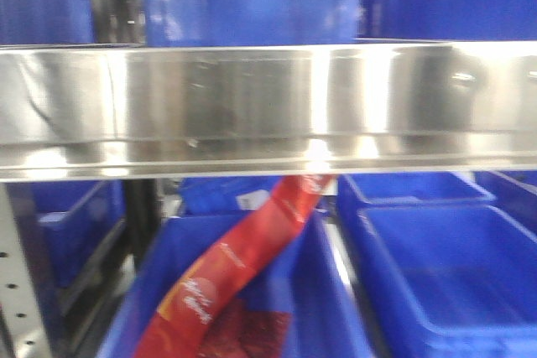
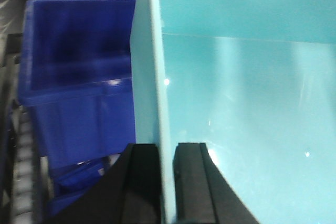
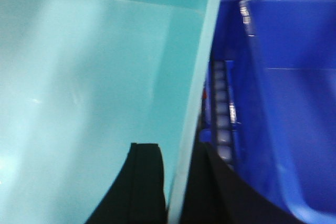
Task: Fetch blue bin and place on conveyor start
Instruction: 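Pull the held teal bin back off the shelf with both grippers, then hold the teal bin with both grippers while the base drives away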
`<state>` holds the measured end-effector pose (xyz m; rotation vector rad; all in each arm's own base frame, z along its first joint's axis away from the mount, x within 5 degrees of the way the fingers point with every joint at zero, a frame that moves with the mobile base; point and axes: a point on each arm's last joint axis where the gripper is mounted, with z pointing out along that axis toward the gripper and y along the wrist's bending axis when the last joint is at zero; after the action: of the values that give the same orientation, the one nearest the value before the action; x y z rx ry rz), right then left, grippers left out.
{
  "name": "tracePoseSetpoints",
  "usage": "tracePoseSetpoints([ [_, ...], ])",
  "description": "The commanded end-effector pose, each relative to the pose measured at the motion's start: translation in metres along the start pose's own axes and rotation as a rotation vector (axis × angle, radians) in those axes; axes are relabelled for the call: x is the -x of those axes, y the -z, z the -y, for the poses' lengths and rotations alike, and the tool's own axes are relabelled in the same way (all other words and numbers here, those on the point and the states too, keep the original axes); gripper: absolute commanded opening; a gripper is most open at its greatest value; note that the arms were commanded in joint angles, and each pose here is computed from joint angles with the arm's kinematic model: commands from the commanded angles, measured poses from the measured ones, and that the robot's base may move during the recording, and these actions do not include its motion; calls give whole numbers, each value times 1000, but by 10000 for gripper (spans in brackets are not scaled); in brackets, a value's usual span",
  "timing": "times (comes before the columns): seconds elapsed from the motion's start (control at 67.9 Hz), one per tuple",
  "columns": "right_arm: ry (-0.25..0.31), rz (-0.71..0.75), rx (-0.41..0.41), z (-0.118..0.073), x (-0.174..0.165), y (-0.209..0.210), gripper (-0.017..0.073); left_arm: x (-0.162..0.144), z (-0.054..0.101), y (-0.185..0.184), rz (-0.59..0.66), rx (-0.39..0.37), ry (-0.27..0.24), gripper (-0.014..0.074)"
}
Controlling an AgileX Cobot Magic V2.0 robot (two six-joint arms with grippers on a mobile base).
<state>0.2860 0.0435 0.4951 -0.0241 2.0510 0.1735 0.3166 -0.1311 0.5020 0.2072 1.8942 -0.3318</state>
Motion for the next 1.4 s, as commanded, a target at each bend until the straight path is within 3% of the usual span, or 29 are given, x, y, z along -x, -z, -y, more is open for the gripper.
tracePoseSetpoints([
  [0.0, 16, 104, 19, -2, 10, 8, -152, 11, 8, 11, 76, -62, 46, -111],
  [0.383, 16, 169, 26, -2, 16, 9, -152, 11, 8, 11, 76, -62, 46, -111],
  [1.384, 16, 169, 26, -2, 16, 9, -152, 11, 8, 11, 76, -62, 46, -111],
])
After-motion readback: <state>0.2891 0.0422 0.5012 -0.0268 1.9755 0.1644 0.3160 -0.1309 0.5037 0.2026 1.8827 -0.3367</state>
